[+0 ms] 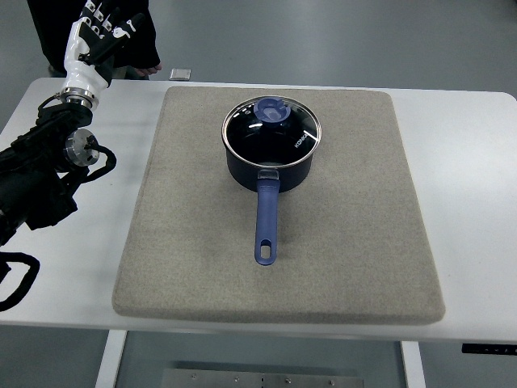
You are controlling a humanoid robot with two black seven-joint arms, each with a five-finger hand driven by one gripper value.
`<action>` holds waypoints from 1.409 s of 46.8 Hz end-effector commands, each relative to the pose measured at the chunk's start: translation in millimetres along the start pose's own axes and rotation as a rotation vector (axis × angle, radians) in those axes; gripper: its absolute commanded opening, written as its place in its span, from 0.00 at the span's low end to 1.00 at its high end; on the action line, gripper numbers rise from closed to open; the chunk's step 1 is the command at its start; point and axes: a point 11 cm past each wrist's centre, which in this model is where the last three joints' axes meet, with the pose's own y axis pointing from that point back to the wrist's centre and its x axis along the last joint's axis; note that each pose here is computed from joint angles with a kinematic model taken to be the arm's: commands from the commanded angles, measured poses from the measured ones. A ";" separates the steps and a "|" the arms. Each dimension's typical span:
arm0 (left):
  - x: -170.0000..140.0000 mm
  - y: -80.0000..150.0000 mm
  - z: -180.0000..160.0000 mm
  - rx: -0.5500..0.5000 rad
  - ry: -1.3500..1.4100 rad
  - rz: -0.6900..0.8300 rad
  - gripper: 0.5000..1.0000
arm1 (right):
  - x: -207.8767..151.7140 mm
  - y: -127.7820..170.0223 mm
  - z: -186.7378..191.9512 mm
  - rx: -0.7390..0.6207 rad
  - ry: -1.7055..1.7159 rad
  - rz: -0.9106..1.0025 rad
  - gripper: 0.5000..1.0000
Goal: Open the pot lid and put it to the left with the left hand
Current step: 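Raise the left hand and open its fingers toward the pot, then move the left hand over the glass lid and close fingers on the blue knob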
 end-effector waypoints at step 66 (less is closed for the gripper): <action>-107.2 -21.4 31.1 0.193 -1.068 -0.919 0.98 | -1.4 0.0 -0.3 0.001 0.006 -0.006 0.83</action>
